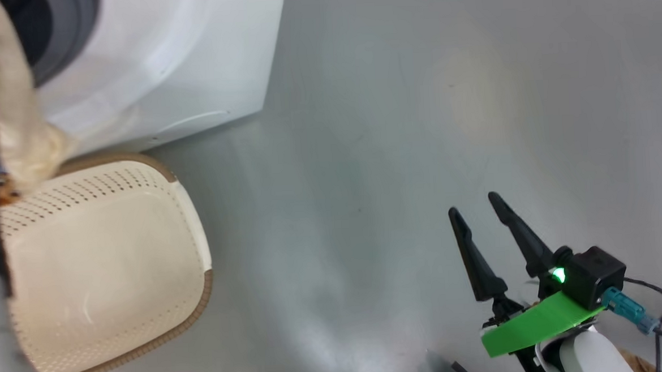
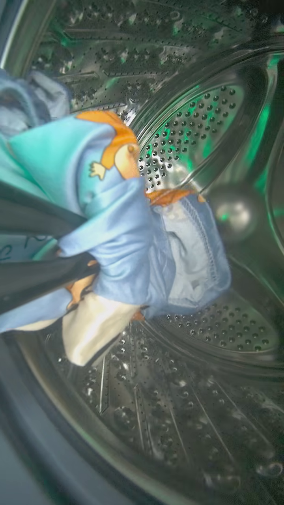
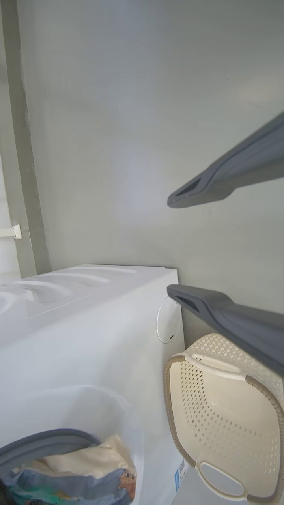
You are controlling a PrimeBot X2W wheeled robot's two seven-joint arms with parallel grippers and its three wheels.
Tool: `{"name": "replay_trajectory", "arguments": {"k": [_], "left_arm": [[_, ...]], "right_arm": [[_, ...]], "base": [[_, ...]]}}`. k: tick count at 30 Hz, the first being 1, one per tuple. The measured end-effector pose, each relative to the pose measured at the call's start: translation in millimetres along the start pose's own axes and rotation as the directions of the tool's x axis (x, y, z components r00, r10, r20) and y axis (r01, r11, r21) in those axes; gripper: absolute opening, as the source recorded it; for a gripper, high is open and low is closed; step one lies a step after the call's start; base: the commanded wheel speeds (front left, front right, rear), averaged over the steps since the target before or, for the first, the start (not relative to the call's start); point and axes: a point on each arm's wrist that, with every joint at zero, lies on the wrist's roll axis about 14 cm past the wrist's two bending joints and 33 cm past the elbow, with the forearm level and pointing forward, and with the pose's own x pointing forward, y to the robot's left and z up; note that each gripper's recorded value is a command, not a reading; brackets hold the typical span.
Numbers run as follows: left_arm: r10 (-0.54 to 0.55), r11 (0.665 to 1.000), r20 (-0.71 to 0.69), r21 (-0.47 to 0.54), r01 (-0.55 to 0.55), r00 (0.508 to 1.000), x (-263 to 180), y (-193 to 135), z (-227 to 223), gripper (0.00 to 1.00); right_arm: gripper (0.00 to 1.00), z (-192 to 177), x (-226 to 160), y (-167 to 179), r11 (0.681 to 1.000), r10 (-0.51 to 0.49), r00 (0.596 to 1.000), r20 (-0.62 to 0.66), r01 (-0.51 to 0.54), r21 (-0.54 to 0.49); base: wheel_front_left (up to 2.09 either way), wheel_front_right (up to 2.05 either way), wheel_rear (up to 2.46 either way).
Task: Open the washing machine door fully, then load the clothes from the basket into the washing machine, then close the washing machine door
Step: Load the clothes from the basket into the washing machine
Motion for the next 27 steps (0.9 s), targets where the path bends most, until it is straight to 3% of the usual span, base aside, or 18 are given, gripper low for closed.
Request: {"name": "replay_trajectory", "arguments": {"k": [16, 27], "left_arm": [[0.018, 0.995, -0.064, 0.096, -0.012, 0.998, 52, 15, -31, 0.0], [0.082, 0.996, 0.157, 0.026, -0.087, 0.984, 74, 26, 29, 0.0]], "right_arm": [[1.0, -35, 0, -2, 1.0, -0.007, 0.994, -0.105, 0.007, -0.007], [1.0, -45, 3, -3, 1.0, -0.011, 0.991, -0.131, 0.01, -0.007]], "base": [[0.0, 0.0, 0.0], [0.0, 0.0, 0.0]]}}
